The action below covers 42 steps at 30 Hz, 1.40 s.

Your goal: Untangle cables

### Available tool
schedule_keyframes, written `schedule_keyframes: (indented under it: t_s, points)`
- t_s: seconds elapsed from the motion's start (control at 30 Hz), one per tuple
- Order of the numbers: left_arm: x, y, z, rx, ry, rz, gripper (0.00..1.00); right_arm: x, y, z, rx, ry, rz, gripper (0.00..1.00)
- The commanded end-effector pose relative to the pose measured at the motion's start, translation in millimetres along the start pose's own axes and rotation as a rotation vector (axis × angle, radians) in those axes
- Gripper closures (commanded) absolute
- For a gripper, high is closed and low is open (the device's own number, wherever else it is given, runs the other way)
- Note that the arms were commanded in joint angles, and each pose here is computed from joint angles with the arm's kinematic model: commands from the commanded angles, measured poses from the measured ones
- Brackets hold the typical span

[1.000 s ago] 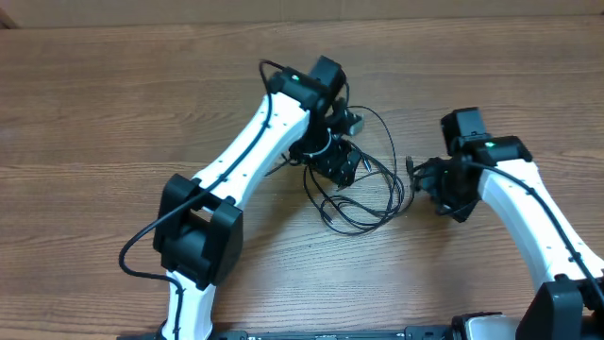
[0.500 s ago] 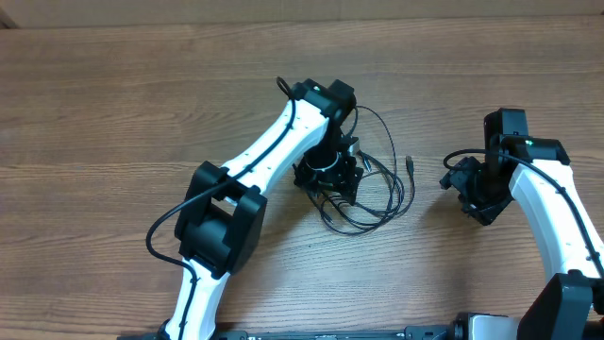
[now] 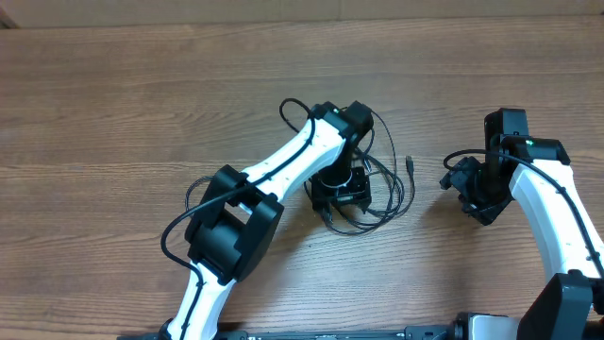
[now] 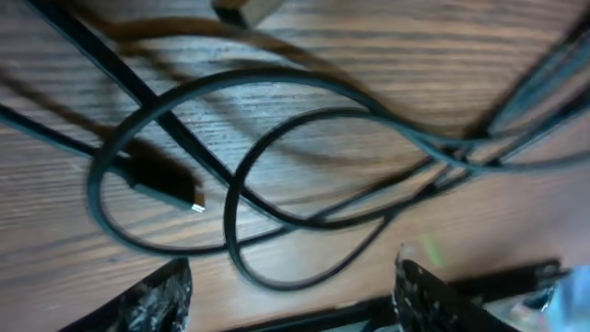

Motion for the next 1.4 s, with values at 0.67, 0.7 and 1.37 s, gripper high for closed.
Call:
schedule_keyframes:
  t_s: [0.67,0.7,1.37]
  points:
    - [89,24,-68,-0.087,-0.359,-0.205,0.96,3,3,-3,0.008,-0.007,-0.018,0.3]
    - [108,23,-71,-0.115,-0.396,-0.217,0.96,3,3,-3,0.012,-0.007,-0.018,0.28]
    - [365,32,-9,-0.334,-0.956,-0.339,0.96,4,22,3,0.104,0.037,-0.118,0.23]
Point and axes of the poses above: each gripper's point midway between its finger pads, its own x axis back along the fingers, its own y axis along the line the jaws close on, z = x × y, the point moved 1 cm from there along x, back along the fingers, and after that the axes turned 14 degrees about -x, right-handed, at the moved point
